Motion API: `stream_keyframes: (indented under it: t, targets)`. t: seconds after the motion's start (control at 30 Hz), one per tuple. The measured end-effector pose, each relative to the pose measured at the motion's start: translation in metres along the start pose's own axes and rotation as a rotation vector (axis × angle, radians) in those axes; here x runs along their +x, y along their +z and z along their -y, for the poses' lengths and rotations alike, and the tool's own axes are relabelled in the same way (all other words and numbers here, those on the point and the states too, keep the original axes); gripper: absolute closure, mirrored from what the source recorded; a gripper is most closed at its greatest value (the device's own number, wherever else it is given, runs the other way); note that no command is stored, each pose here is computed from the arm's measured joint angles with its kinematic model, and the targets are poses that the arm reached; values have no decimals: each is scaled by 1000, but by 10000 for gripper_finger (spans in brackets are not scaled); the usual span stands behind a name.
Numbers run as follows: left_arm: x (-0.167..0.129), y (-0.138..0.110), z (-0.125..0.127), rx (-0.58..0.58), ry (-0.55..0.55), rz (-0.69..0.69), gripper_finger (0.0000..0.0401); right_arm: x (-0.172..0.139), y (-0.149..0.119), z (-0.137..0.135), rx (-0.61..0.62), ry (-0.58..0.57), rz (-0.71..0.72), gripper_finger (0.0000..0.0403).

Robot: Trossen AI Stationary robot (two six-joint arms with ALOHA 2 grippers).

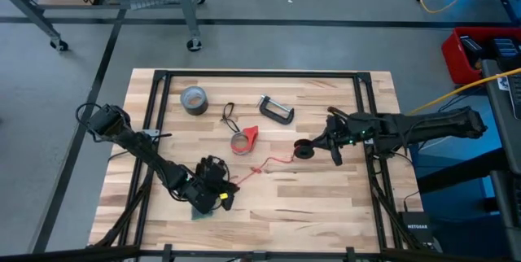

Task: Coil cords
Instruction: Uncoil the red wire from the spool, then coil the red wire onto the spool

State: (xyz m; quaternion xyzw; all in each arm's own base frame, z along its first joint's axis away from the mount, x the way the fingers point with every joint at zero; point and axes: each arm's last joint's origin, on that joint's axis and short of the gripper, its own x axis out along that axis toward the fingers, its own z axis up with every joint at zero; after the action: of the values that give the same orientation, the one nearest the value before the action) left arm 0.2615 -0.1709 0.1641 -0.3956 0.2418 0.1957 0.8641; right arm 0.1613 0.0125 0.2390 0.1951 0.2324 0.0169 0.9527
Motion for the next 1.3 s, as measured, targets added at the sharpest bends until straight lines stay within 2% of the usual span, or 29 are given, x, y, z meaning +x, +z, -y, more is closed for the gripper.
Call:
stream_keyframes:
  t: [0.2,0.33,0.43,0.67,0.8,1.07,1.17,1.3]
  targets:
    - [0,-1,7,85,-85,-72,289,15,-28,13,32,33,73,398]
    - [1,1,6,138,-79,-61,288,19,-38,18,28,59,130,398]
    - [6,11,7,168,-69,12,288,20,-40,19,-2,79,183,398]
    - [21,50,13,354,-66,269,287,19,-30,14,-267,119,326,398]
    - [28,74,15,441,-61,381,287,17,-22,9,-343,157,432,398]
    - [36,117,11,478,-45,554,287,16,-19,7,-395,168,467,398]
    - [40,129,9,482,-102,553,287,16,-19,7,-395,168,466,398]
    - [43,134,7,451,-212,484,287,14,-17,6,-398,175,497,398]
